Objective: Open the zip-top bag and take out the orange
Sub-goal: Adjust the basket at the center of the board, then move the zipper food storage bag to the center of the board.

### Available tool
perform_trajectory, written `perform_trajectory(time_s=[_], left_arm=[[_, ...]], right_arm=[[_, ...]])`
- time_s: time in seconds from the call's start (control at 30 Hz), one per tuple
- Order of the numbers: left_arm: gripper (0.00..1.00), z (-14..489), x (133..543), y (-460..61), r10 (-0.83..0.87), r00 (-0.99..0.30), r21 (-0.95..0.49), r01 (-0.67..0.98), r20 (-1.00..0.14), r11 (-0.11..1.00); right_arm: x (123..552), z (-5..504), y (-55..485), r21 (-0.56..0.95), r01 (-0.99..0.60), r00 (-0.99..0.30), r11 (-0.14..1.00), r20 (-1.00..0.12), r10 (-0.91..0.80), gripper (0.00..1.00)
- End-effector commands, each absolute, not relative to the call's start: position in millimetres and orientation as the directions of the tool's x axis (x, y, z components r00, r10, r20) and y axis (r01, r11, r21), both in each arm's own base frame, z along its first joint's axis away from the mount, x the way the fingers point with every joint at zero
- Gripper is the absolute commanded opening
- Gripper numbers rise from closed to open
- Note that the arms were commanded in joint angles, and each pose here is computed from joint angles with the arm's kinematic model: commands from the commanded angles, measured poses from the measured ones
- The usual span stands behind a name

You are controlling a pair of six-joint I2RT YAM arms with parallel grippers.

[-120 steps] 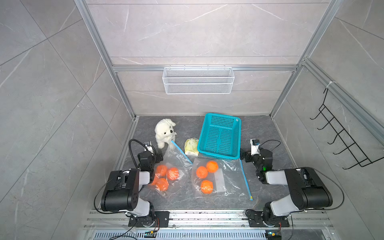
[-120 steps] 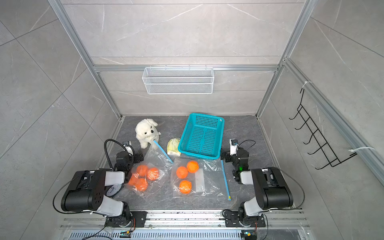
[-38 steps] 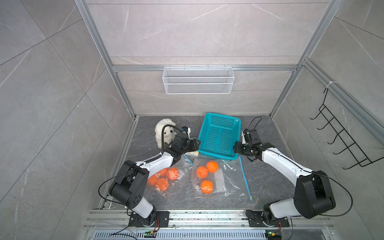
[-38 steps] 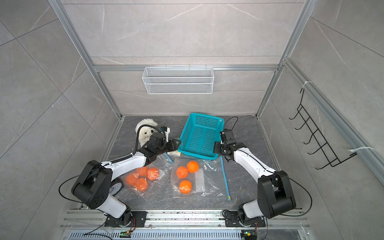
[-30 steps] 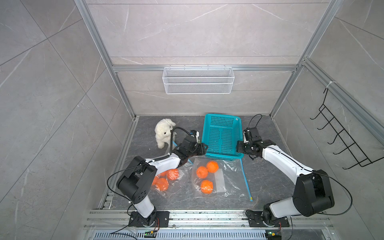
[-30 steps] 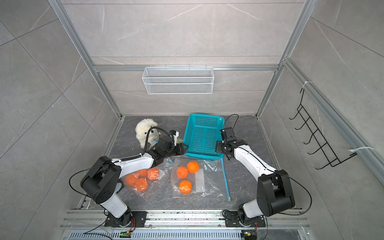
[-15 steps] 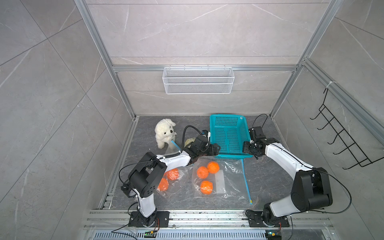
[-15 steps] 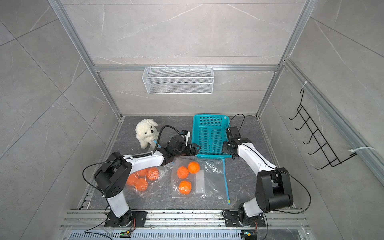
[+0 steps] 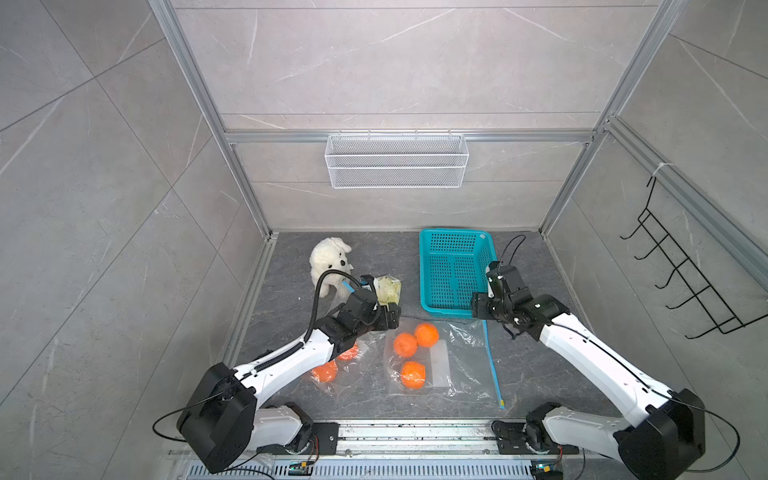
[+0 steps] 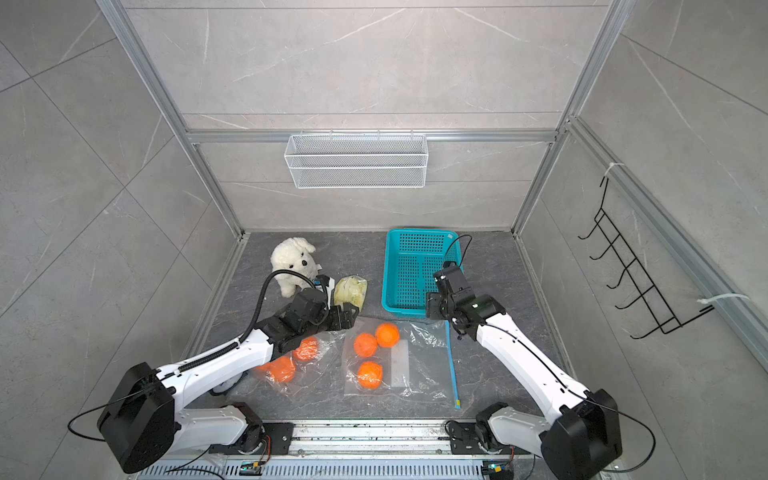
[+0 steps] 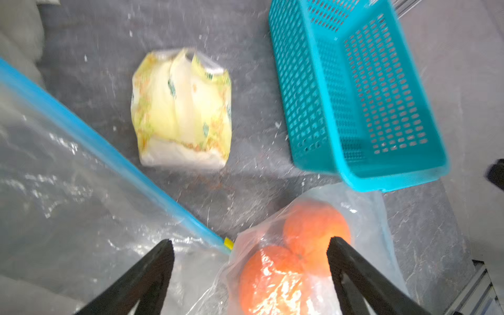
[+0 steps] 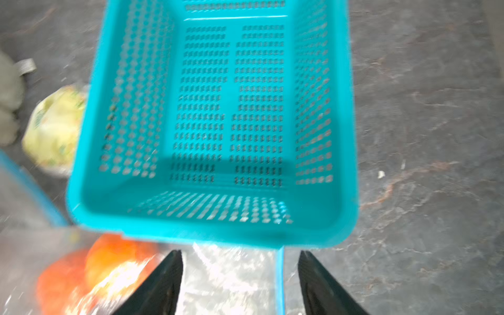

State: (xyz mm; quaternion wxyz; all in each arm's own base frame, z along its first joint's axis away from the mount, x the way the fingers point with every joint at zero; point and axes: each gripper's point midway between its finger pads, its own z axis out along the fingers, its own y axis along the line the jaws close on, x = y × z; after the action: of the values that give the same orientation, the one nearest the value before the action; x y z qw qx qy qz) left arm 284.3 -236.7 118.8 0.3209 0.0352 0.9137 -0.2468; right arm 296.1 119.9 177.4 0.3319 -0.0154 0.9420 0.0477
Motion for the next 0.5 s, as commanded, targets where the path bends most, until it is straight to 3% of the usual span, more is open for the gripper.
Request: perform_trajectory(time_s=[0.0,0.13,0.2,0.3,0.47], left_arm=[[0.78,112.2,285.1,-257.2,-0.098,-0.814,-0.517,0.266,-0.572,0.813],[0.50,105.4,286.6,-269.7,-0.099,-0.820,-0.552,0.284,-0.563,0.784],[0.22,106.4,290.5,-261.8,-0.108,-0.808,-0.529,0.271,-0.579,0.804],[0.00,113.3,301.9,-238.2,-0.135,-0.792,-0.496,0.229,-0.595,0.838],[0.00,121.6,325.0,-202.7,-0.208,-0.784,-0.549,0.194,-0.585,0.813]], right_arm=[[272.0,172.4,121.7,0.042,-0.069,-0.788,0.997,-0.615,-0.029,0.70],[250.3,158.7,124.5,0.068,-0.096,-0.799,0.993,-0.601,-0.036,0.70],[241.1,150.0,122.6,0.094,-0.090,-0.807,0.992,-0.590,-0.017,0.70],[232.0,143.5,124.1,0.155,-0.092,-0.802,0.984,-0.597,0.019,0.70],[221.6,123.1,126.0,0.210,-0.073,-0.823,0.975,-0.565,0.060,0.72]])
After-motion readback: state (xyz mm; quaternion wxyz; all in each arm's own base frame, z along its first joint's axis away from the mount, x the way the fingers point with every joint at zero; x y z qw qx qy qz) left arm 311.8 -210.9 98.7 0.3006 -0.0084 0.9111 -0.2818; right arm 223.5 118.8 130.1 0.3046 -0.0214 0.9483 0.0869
